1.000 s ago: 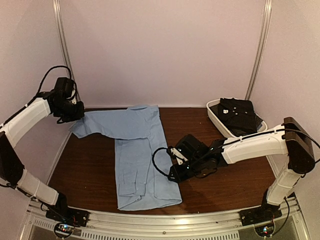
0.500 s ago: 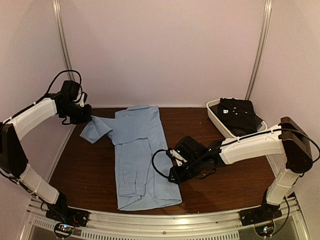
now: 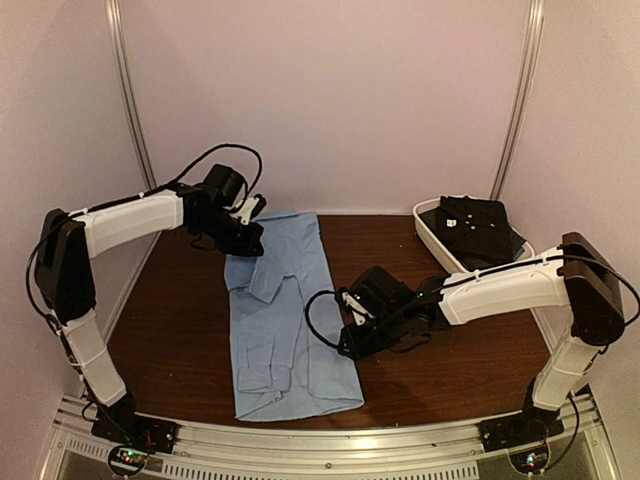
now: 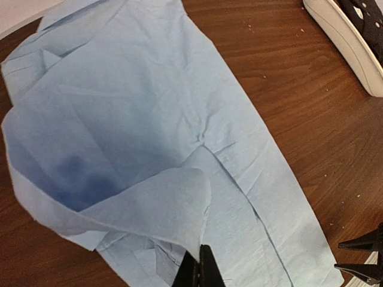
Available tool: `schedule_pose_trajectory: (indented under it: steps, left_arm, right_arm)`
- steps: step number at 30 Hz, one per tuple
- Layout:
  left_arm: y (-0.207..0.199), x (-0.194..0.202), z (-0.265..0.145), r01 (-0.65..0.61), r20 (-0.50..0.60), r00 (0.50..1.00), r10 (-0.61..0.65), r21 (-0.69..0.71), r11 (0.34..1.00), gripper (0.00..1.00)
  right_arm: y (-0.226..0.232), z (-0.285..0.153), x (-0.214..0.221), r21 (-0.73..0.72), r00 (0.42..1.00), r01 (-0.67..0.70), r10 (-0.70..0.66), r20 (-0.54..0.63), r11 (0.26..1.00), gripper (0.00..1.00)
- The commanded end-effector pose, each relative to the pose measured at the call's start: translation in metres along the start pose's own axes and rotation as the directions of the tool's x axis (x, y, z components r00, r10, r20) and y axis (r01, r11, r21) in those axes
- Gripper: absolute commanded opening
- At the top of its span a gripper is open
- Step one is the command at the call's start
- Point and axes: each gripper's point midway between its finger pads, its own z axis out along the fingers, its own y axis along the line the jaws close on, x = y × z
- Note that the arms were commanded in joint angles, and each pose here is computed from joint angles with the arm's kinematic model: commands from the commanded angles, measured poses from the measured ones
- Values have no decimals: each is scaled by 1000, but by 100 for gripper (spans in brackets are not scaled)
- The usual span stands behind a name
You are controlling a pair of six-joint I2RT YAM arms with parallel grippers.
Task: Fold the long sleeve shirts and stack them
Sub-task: Adjust the sleeve of the rectangle-folded shirt.
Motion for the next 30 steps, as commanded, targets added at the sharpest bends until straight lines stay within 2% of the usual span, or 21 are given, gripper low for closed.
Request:
schedule_pose_trajectory:
  steps: [1, 10, 15, 17, 21, 30]
  left_arm:
    - [-47, -4, 24, -112, -34, 993, 117, 108, 988, 0]
    - [-90, -19, 42, -112, -28, 992, 124, 269, 957, 12]
    - [-99, -22, 50, -92, -38, 993, 110, 319, 943, 29]
    - [-101, -26, 49, -84, -27, 995, 98, 325, 942, 32]
    - [-91, -41, 40, -50, 14, 999, 48, 252, 967, 41]
    - [-46, -57, 7, 83, 88, 991, -100, 177, 981, 43]
  right_arm:
    - [-7, -12, -18, 18, 996, -42, 41, 79, 999, 35]
    - [2, -15, -52, -4, 982, -18, 19, 187, 1000, 35]
    - [5, -13, -77, -4, 959, -33, 33, 281, 999, 38]
    - [6, -10, -87, -13, 950, -43, 45, 309, 999, 40]
    - [15, -2, -105, -46, 939, -48, 60, 340, 998, 43]
    - [33, -7, -139, -78, 891, -15, 49, 451, 997, 55]
